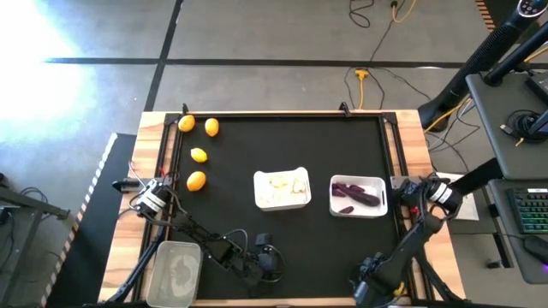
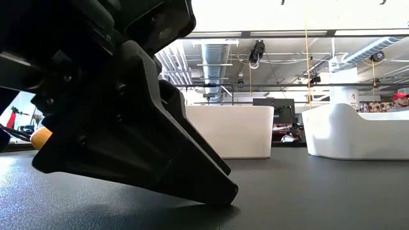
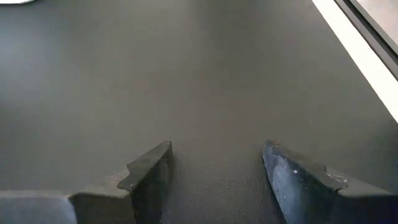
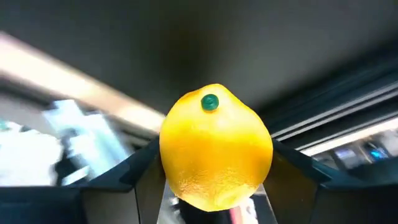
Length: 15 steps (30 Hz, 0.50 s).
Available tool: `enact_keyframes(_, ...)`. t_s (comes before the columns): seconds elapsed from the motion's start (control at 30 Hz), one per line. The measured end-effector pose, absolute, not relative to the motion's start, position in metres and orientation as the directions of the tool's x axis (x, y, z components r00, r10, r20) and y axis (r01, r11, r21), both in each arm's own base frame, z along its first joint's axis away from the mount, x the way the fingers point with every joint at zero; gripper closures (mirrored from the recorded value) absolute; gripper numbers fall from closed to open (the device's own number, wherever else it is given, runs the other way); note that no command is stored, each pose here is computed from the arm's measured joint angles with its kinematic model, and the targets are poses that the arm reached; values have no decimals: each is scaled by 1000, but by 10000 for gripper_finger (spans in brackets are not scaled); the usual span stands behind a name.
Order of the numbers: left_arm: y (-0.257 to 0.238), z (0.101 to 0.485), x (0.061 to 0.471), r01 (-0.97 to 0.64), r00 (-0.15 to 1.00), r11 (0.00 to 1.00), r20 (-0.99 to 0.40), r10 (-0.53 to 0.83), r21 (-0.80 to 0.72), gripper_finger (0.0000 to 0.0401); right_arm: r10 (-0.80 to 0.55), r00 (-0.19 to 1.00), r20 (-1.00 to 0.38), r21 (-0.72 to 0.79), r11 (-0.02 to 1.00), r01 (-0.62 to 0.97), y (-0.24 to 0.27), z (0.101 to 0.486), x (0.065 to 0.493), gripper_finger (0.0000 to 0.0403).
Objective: Sort produce into baskets
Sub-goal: Put the lemon into the gray bin
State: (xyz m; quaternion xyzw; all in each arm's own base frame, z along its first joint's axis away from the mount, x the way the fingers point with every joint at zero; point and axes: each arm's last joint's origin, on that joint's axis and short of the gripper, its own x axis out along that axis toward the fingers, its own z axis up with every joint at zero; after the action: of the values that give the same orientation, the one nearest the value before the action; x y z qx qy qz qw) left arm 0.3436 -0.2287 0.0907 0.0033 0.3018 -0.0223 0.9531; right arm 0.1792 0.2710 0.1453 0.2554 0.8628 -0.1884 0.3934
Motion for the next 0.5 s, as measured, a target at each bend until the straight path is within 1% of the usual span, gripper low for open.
enact_keyframes(0.07, -229, 91, 344, 42, 816, 999, -576, -43, -15, 165, 296, -513, -806, -93, 792, 604, 268, 153, 190, 187)
enact_keyframes(0.13, -229, 91, 343, 37, 816, 999, -577, -43, -22, 165, 270, -415, -869, -44, 793, 607, 264, 161, 203, 186)
enact_keyframes(0.23, -233, 92, 340, 33, 814, 999, -579, -46, -34, 165, 190, -195, -962, 49, 825, 563, 257, 174, 229, 186)
enact_keyframes(0.3, -238, 93, 334, 8, 812, 999, -583, -27, -34, 165, 108, -16, -994, 87, 869, 487, 253, 183, 246, 186)
enact_keyframes(0.4, -245, 95, 324, -38, 798, 998, -602, -1, -52, 165, 39, 303, -952, 140, 936, 322, 251, 191, 275, 186)
enact_keyframes(0.43, -247, 95, 320, -57, 790, 996, -613, 6, -63, 165, 33, 383, -923, 143, 955, 261, 250, 192, 283, 186)
enact_keyframes(0.5, -252, 95, 312, -103, 773, 991, -633, 25, -87, 165, 55, 474, -879, 142, 978, 150, 247, 192, 298, 186)
